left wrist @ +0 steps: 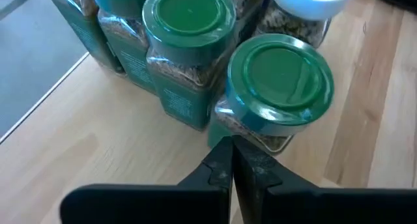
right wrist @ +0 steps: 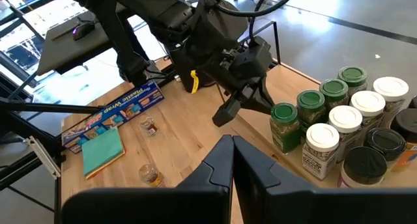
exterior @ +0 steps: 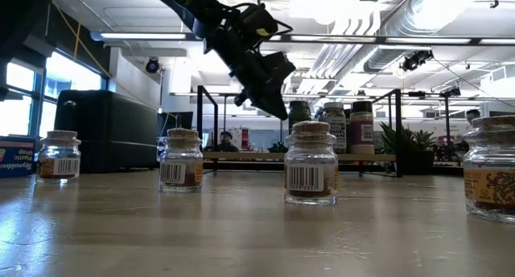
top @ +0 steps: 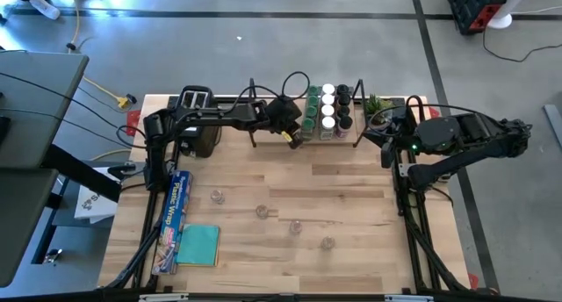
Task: Shelf spices
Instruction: Put the green spice bottle on the shelf and align with the other green spice bottles
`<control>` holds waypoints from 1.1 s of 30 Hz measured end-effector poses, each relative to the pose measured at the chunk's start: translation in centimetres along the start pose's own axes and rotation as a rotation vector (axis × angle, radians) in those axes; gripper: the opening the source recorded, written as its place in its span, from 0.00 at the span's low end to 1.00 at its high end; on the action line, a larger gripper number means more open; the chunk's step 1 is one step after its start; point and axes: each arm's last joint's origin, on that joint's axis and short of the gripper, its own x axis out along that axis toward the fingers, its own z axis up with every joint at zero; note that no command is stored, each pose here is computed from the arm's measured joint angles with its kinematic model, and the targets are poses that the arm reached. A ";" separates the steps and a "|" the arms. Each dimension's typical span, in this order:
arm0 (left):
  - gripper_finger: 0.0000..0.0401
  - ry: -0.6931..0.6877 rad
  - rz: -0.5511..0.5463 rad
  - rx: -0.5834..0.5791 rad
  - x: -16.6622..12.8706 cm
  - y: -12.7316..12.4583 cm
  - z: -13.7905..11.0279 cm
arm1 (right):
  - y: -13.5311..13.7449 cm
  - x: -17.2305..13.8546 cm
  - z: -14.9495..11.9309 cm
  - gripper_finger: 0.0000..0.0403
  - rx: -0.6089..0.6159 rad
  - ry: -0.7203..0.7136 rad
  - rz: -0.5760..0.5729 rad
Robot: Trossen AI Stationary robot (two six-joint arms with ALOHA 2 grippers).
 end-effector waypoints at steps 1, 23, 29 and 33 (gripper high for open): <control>0.01 -0.006 -0.001 -0.010 0.0 0.0 0.1 | 0.0 0.0 0.0 0.01 -0.001 0.000 0.000; 0.00 0.097 -0.139 0.050 0.5 -3.4 -1.3 | -0.1 0.0 0.0 0.01 -0.007 -0.005 -0.020; 0.00 0.081 -0.091 -0.024 2.1 -3.7 -1.9 | -0.1 0.0 0.0 0.01 -0.006 -0.004 -0.018; 0.00 0.018 -0.076 -0.073 2.2 -3.7 -1.3 | -0.1 0.0 0.0 0.01 -0.004 0.002 -0.010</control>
